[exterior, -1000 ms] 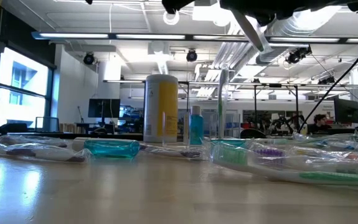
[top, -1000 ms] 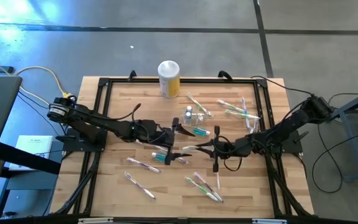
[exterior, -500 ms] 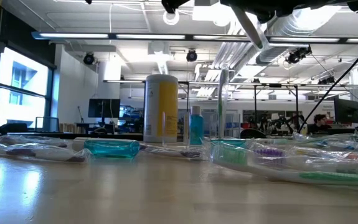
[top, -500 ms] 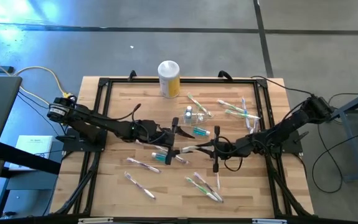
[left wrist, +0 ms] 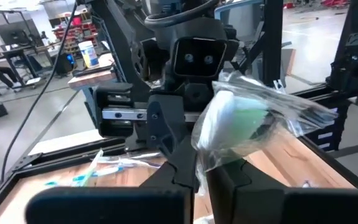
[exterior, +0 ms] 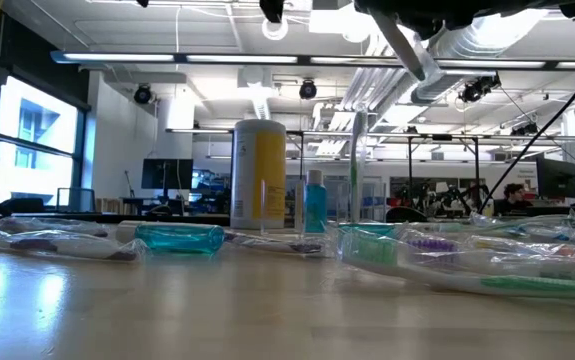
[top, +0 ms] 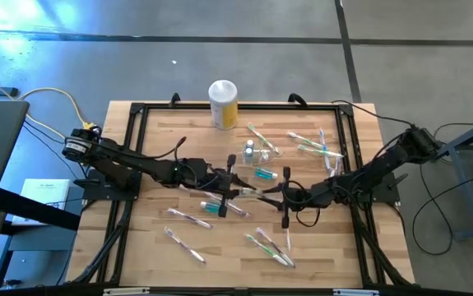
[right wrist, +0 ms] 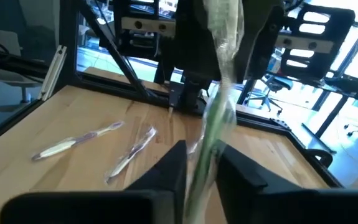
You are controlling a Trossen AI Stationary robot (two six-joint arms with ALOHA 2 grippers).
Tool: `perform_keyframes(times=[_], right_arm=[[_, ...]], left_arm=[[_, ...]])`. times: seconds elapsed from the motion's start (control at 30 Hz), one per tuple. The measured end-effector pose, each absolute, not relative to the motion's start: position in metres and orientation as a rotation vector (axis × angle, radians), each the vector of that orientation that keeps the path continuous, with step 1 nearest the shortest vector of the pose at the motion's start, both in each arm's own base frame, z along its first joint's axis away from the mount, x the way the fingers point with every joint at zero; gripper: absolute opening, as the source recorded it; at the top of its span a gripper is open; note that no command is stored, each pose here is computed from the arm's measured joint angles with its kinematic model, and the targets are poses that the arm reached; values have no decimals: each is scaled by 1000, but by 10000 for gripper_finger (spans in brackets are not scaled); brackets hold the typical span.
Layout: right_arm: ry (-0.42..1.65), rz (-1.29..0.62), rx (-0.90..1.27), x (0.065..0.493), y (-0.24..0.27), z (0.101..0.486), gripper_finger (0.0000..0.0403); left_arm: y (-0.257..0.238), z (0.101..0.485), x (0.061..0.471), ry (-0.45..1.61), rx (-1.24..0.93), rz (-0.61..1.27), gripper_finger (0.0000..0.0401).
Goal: Pick & Place toothbrushing station
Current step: Put the green toothbrush into the transparent organizer
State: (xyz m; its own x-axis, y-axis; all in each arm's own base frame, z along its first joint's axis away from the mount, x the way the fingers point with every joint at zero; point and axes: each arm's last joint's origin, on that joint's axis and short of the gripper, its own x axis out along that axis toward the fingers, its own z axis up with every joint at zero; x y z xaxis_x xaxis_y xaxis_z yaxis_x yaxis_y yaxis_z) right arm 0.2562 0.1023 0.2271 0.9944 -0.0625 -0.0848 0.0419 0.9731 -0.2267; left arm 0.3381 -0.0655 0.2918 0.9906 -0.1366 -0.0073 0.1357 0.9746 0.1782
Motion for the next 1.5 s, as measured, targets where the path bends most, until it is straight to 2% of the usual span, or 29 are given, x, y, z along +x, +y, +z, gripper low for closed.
perform_keyframes(times=[0.1,0.23,0.33,0.5,0.63,0.93,1.5], right_arm=[[94,-85,-193,256,101,227,116],[101,-227,-116,253,103,226,176],[120,-330,-163,248,108,224,216],[124,-491,-233,238,118,226,252],[130,-595,-269,231,123,227,258],[131,-592,-275,230,125,227,256],[147,-587,-242,231,122,222,256]], left_arm=[[-65,292,338,0,180,-115,16],[-62,292,335,49,188,-55,7],[-58,297,325,110,199,31,9],[-47,304,309,204,255,165,8],[-10,306,299,303,211,299,8],[56,288,300,397,6,344,7],[71,268,297,547,-83,395,6]])
